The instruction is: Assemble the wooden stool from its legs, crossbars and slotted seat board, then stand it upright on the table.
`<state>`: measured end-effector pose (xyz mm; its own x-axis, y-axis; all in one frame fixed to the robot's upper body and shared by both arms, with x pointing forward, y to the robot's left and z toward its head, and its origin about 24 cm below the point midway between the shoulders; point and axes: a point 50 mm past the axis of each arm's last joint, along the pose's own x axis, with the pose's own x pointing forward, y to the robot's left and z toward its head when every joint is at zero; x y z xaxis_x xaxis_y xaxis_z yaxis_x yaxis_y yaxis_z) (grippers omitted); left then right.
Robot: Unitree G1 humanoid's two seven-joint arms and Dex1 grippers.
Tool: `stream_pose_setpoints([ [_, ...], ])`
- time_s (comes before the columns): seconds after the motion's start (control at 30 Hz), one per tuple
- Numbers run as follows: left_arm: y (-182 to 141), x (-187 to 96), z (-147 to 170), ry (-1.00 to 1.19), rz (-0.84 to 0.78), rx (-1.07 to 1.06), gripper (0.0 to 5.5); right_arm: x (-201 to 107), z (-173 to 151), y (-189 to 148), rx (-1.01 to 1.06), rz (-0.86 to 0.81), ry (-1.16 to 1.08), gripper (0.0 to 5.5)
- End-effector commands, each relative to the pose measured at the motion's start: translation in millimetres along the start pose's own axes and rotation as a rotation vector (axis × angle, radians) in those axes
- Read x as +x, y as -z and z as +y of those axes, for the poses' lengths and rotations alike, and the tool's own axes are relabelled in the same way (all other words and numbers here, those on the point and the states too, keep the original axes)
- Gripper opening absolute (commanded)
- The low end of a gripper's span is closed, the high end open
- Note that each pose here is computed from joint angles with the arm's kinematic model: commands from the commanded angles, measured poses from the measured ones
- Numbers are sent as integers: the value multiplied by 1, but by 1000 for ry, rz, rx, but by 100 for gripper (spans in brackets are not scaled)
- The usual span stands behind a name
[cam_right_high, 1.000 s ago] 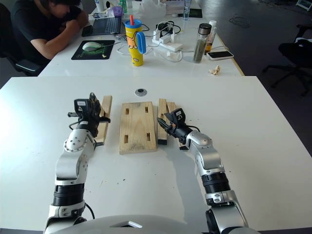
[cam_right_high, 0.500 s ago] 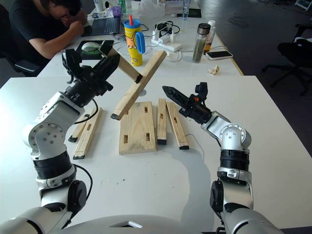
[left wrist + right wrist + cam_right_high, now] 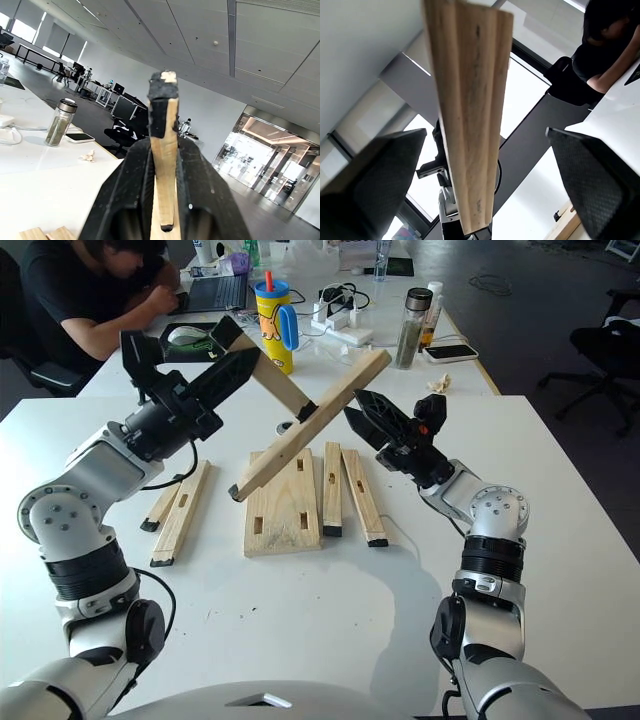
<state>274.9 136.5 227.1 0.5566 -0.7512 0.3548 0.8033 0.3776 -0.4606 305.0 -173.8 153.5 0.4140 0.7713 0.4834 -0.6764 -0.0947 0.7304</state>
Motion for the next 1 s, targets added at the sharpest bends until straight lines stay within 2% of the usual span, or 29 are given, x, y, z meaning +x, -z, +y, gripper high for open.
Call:
stream_pose_setpoints([
  [0.03, 6, -1, 0, 14, 26, -57, 44, 5, 13, -6, -24, 3, -83, 444],
  [0.13, 9, -1, 0, 21, 34, -99, 44, 7, 14, -5, -27, 13, -94, 444],
  [0.63, 6, -6, 8, 11, -3, -199, 44, 5, 21, -2, -62, 30, -150, 210],
  [0.7, 7, -6, 7, 5, 5, -180, 44, 5, 20, -2, -67, 31, -146, 205],
  [0.83, 7, -4, 2, 30, -9, -177, 121, 4, 17, -2, -74, 26, -125, 205],
  [1.0, 3, -8, 1, 47, -34, -185, 182, -1, 15, -4, -86, 17, -98, 205],
])
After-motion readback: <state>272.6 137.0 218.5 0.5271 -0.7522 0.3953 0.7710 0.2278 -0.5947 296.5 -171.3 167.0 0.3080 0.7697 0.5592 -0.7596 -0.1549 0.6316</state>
